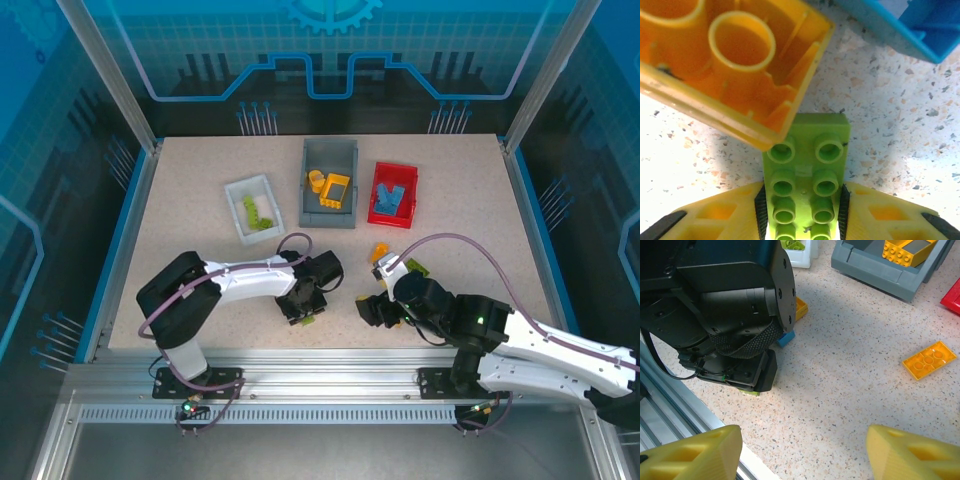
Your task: Sort the legos into containers by color
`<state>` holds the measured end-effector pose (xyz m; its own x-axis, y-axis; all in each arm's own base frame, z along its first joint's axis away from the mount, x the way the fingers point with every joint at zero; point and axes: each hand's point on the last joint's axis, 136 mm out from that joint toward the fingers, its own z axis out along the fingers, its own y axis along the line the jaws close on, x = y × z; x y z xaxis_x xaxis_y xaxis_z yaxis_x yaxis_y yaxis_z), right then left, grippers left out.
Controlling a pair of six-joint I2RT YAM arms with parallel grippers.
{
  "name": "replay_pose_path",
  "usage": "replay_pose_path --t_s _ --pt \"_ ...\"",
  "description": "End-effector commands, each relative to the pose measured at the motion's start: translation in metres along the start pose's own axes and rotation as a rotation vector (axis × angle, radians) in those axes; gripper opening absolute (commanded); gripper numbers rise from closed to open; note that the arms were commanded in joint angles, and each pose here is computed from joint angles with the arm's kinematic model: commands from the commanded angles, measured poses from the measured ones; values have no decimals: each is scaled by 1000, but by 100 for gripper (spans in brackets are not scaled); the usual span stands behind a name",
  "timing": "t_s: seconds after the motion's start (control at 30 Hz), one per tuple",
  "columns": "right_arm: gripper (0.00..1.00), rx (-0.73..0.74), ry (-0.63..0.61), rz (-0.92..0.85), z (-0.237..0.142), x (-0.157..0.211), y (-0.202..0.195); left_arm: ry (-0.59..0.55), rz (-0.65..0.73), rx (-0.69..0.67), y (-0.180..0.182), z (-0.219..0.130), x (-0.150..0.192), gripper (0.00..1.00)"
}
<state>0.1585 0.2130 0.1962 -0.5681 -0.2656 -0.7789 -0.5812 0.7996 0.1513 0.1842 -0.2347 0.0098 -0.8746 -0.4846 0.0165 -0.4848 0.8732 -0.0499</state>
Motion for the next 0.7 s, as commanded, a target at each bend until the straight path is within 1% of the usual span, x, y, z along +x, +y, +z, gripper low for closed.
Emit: replay_pose_path --t_s 0.0,0.07,0.2,0.27,0.4,0.5,0.57,0.67 --pt "67 12 6 0 0 5 -1 35 1 -4 3 23 4 37" --pt "67 11 9 -1 -1 6 -1 30 12 5 0 21 3 33" --pt "67 -5 -1 0 -4 4 0 15 35 35 -7 7 2 32" --pt "67 -20 -22 3 -9 0 2 -7 60 60 -13 -10 3 32" --pt "68 -36 -86 4 -22 -17 2 -70 109 139 -30 -60 -3 32" --pt "69 -66 -118 -23 -26 -31 11 -137 125 166 -29 -97 -24 32" --pt "69 -95 -130 -46 -22 -40 21 -158 118 180 -23 -113 -43 32" --pt "69 -156 -160 -78 -9 -56 42 -194 93 199 -10 -133 -86 32"
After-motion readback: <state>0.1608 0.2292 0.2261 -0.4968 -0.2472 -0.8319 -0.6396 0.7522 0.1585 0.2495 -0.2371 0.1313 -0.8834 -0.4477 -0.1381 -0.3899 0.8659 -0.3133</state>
